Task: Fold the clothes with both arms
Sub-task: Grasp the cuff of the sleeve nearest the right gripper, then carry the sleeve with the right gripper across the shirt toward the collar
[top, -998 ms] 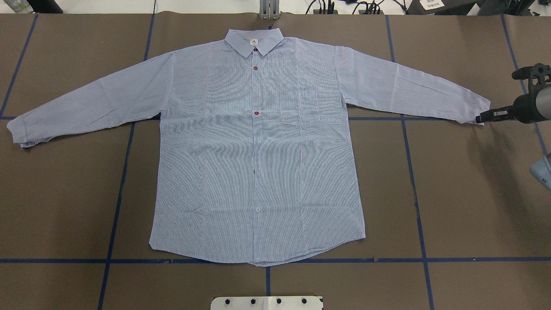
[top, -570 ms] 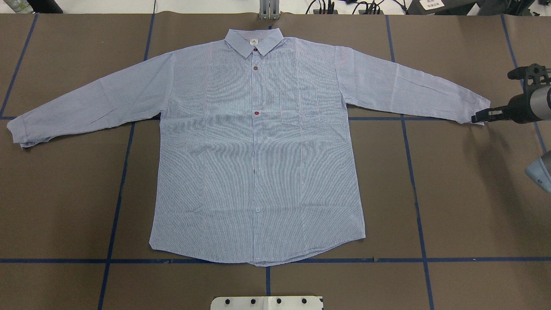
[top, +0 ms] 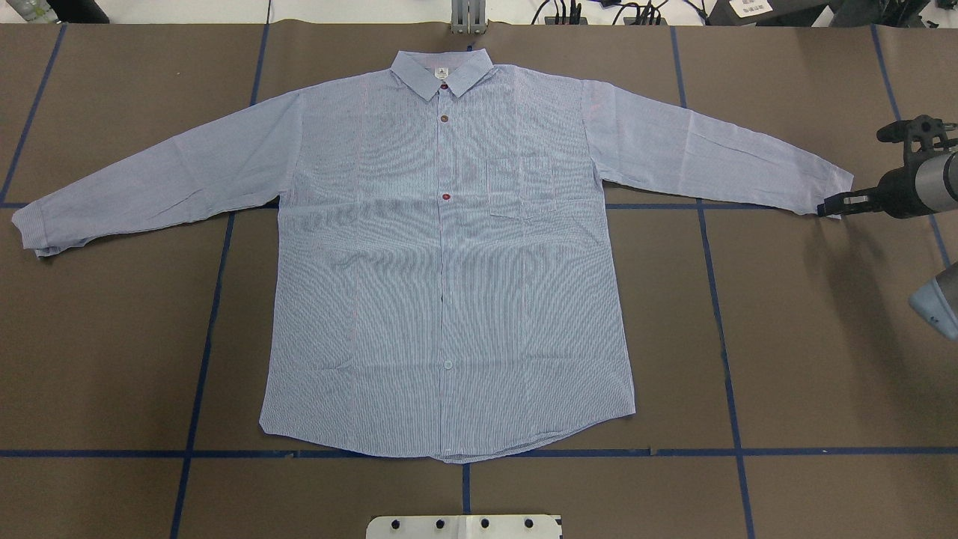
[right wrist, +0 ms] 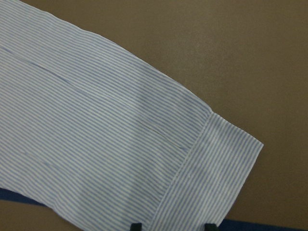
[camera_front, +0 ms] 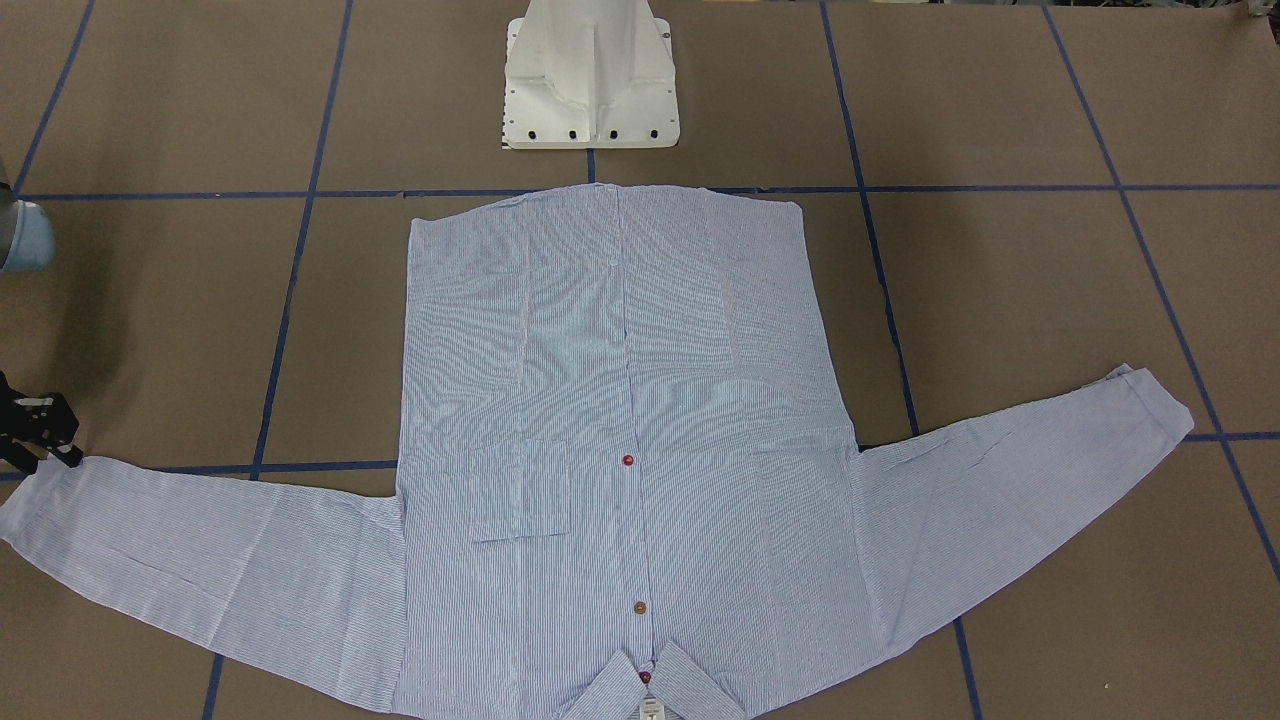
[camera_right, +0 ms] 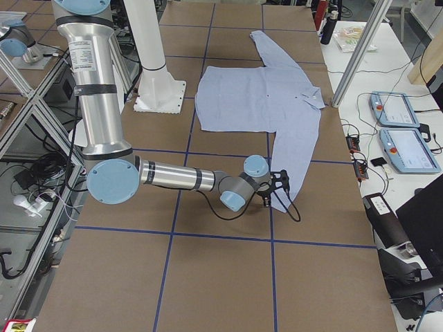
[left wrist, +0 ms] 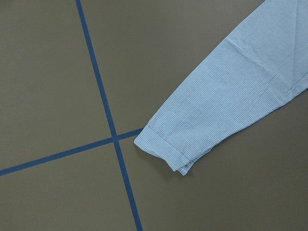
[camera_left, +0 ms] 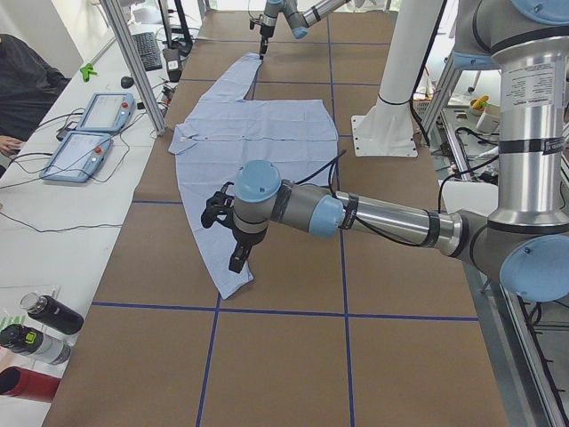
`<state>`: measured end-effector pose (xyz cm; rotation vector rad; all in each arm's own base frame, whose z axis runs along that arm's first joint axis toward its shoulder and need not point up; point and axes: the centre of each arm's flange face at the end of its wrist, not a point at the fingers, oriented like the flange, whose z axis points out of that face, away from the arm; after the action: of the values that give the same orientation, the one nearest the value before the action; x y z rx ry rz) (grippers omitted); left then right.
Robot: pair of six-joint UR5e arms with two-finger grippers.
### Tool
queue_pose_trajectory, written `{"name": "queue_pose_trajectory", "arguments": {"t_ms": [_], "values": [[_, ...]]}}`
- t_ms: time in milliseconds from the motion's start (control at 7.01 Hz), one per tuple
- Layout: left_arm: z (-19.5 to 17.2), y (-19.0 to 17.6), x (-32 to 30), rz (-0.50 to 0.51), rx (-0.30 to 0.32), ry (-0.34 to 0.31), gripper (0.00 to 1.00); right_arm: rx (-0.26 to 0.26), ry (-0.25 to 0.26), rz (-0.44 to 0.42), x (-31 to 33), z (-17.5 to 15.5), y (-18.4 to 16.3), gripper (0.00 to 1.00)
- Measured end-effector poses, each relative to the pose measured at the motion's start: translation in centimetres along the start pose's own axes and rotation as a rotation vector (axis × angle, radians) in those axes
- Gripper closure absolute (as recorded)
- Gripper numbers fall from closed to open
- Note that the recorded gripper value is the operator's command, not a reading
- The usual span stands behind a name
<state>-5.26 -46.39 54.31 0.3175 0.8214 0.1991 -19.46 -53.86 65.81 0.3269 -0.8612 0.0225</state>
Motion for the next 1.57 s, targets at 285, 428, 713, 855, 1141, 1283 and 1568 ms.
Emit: {"name": "queue_pose_trajectory", "arguments": {"t_ms": [285,428,713,855,1141,1283,1568], "values": [[0.0,0.0,0.0,0.0,0.0,0.0,0.0,0.0,-0.007,-0.007,-0.5,0.0,-0.1,1.0],[0.0,0.0,0.0,0.0,0.0,0.0,0.0,0.004,-0.017,-0.013,-1.2,-0.3,-0.4,1.0],[0.0,0.0,0.0,0.0,0.0,0.0,0.0,0.011,-0.043,-0.025,-4.5,-1.6,-2.5,1.0],[0.0,0.0,0.0,0.0,0.0,0.0,0.0,0.008,-0.043,-0.023,-8.0,-2.9,-5.1,1.0],[0.0,-0.1,0.0,0.001,0.001,0.0,0.0,-0.003,-0.031,-0.007,-17.8,-6.2,-11.3,1.0],[0.0,-0.1,0.0,0.001,0.001,0.0,0.0,-0.006,-0.019,0.009,-24.4,-7.0,-13.5,1.0],[0.0,-0.1,0.0,0.001,0.001,0.0,0.0,0.029,0.024,0.017,-38.6,-5.7,-14.6,1.0]]}}
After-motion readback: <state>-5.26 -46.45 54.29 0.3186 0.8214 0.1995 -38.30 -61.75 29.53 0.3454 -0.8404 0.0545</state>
